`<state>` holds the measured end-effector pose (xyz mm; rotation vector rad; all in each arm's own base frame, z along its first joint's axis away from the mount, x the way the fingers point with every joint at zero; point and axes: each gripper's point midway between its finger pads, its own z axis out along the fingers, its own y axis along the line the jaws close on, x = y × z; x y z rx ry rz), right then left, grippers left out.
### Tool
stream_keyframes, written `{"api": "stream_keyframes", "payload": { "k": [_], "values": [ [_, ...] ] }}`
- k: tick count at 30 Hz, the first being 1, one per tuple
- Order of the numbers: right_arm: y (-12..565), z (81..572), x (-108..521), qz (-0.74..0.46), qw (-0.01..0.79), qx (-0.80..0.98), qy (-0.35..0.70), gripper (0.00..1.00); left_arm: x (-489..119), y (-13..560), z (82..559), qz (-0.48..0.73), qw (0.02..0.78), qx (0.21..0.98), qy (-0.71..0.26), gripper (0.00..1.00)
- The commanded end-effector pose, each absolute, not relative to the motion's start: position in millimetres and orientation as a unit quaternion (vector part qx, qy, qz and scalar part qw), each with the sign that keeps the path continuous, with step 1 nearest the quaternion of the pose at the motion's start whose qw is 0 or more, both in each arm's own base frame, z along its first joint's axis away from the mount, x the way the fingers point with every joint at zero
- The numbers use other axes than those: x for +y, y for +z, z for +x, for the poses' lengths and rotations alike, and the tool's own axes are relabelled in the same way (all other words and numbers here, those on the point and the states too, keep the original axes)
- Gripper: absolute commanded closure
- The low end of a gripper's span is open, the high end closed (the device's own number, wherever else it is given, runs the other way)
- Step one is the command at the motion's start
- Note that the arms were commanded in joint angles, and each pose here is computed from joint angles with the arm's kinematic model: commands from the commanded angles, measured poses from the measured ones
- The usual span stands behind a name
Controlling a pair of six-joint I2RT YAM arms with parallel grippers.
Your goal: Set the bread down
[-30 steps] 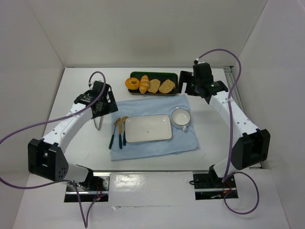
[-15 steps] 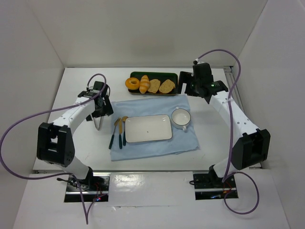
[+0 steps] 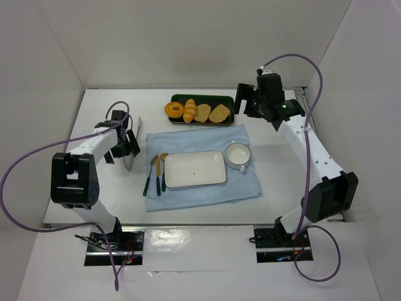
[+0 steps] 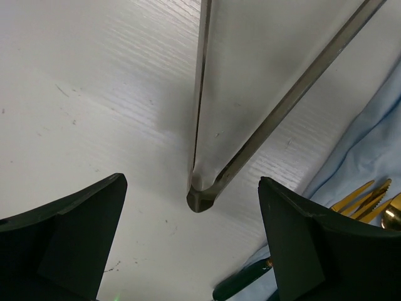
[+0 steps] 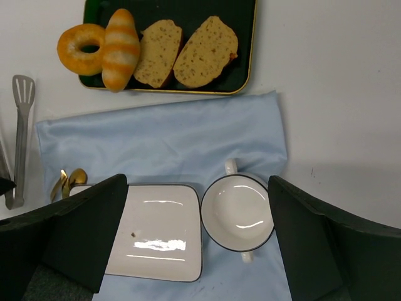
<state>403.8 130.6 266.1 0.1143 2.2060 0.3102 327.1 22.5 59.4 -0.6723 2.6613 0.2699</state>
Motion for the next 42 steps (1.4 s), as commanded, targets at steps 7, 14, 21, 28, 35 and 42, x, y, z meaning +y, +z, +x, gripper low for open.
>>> {"api": "stream_keyframes", "payload": {
  "k": [7, 14, 21, 28, 35, 42],
  "values": [
    [299.6, 405.4, 128.8, 0.037, 0.473, 0.872, 0.122, 0.00, 11.8, 31.0, 339.2, -0.218, 0.157, 0.961, 0.059, 0.00],
    [300.0, 402.8, 128.0, 0.037, 0.474, 0.871, 0.122, 0.00, 14.9, 22.0, 349.4, -0.222, 0.154, 0.961, 0.060, 0.00],
    [301.6, 400.0, 125.4, 0.040, 0.474, 0.872, 0.118, 0.00, 14.9, 14.3, 366.2, -0.222, 0.154, 0.961, 0.061, 0.00],
    [303.5, 398.9, 117.3, 0.044, 0.478, 0.871, 0.106, 0.00, 18.4, 2.4, 380.5, -0.225, 0.144, 0.962, 0.054, 0.00],
    [306.9, 395.9, 112.4, 0.049, 0.484, 0.868, 0.098, 0.00, 15.8, -3.3, 391.2, -0.215, 0.141, 0.965, 0.046, 0.03],
    [307.0, 397.7, 105.6, 0.058, 0.487, 0.867, 0.088, 0.00, 9.7, -17.0, 380.1, -0.209, 0.112, 0.971, 0.014, 0.09]
  ]
}}
